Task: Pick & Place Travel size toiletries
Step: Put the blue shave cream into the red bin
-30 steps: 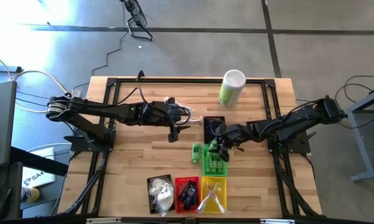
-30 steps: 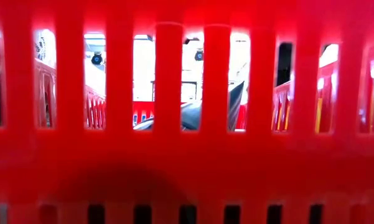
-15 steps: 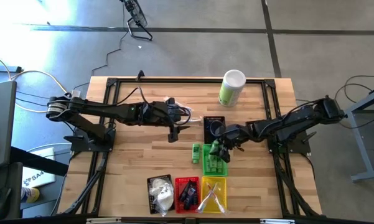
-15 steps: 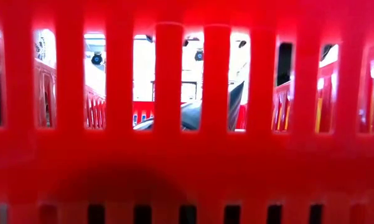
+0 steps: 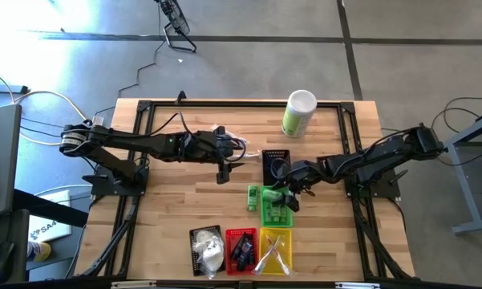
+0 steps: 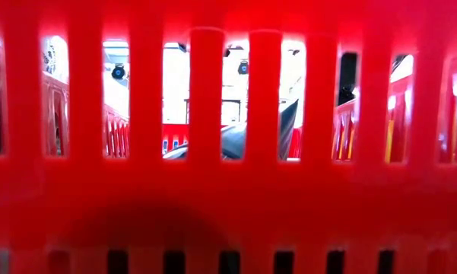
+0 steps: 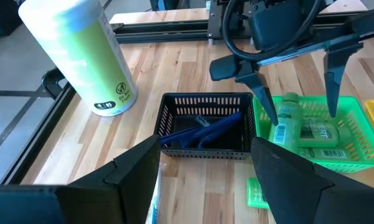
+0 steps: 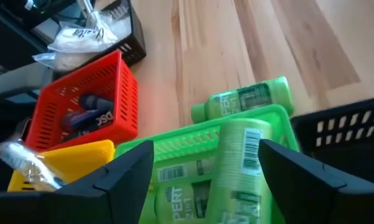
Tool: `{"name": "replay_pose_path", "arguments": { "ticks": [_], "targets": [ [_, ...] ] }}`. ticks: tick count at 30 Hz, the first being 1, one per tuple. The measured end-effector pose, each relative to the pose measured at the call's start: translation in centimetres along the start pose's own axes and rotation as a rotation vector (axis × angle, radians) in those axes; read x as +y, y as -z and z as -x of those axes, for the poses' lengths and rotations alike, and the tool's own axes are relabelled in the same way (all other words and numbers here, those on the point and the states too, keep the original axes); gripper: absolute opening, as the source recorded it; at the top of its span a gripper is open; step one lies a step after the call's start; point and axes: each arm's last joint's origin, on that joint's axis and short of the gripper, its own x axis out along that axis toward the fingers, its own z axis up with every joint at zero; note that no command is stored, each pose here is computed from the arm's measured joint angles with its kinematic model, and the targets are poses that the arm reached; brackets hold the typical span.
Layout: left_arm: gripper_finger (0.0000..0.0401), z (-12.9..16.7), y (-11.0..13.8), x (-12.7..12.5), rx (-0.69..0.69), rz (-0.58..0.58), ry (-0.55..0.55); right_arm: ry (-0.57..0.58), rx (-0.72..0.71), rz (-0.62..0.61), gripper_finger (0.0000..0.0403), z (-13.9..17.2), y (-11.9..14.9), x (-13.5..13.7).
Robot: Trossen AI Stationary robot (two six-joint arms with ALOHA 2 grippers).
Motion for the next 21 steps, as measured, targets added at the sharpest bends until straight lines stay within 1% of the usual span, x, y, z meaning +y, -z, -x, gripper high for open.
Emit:
{"name": "replay_pose_path", "arguments": {
  "ticks": [7,10,18,21],
  "targets": [
    [0.0245,0.0,0.0,0.0,0.0,0.001,0.0,-0.01,-0.046,0.047,0.0253,0.1,-0.6,-0.3],
    [0.0245,0.0,0.0,0.0,0.0,0.012,0.0,-0.025,-0.048,0.045,0.0239,0.2,-0.8,-0.5],
    [0.0245,0.0,0.2,0.0,0.019,0.017,0.001,-0.022,-0.065,0.028,0.0205,0.4,-1.3,-1.2],
    [0.0245,0.0,0.2,0.0,0.022,0.016,0.001,-0.034,-0.108,0.062,0.0189,0.5,-1.7,-1.2]
  ]
}}
